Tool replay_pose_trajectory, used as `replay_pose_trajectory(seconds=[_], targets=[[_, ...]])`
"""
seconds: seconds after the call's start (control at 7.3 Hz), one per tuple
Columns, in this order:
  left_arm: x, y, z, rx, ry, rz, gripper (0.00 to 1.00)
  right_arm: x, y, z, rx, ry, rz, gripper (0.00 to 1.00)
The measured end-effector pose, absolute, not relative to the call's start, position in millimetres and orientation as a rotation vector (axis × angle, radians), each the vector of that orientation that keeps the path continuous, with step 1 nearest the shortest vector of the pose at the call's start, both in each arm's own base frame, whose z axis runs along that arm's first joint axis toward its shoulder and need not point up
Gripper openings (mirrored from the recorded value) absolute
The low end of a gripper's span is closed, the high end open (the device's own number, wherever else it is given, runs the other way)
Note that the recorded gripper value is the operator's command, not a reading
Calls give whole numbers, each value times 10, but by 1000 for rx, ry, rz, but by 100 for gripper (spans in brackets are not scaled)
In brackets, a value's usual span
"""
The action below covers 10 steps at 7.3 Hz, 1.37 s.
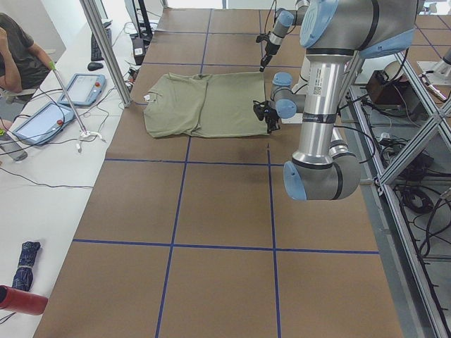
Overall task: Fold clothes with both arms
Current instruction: 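Grasp both hem corners with the left and right grippers, then lift the hem with both grippers and fold it toward the collar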
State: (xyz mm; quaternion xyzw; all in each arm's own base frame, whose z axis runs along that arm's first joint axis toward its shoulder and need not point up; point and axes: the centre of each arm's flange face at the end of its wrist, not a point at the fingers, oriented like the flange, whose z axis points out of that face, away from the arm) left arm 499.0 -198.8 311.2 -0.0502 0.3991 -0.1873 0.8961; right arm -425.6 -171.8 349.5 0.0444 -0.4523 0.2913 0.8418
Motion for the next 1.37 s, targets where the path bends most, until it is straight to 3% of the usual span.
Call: replay_pose_trajectory(seconds=[0.82, 1.37], targets=[[4238, -1457, 2320, -286, 1009, -470, 0, -3799, -1202, 3069, -47, -1032, 579, 0], [4034, -1898, 2100, -160, 1088, -423, 0, -3619, -1675, 2987, 91, -1034, 623, 0]])
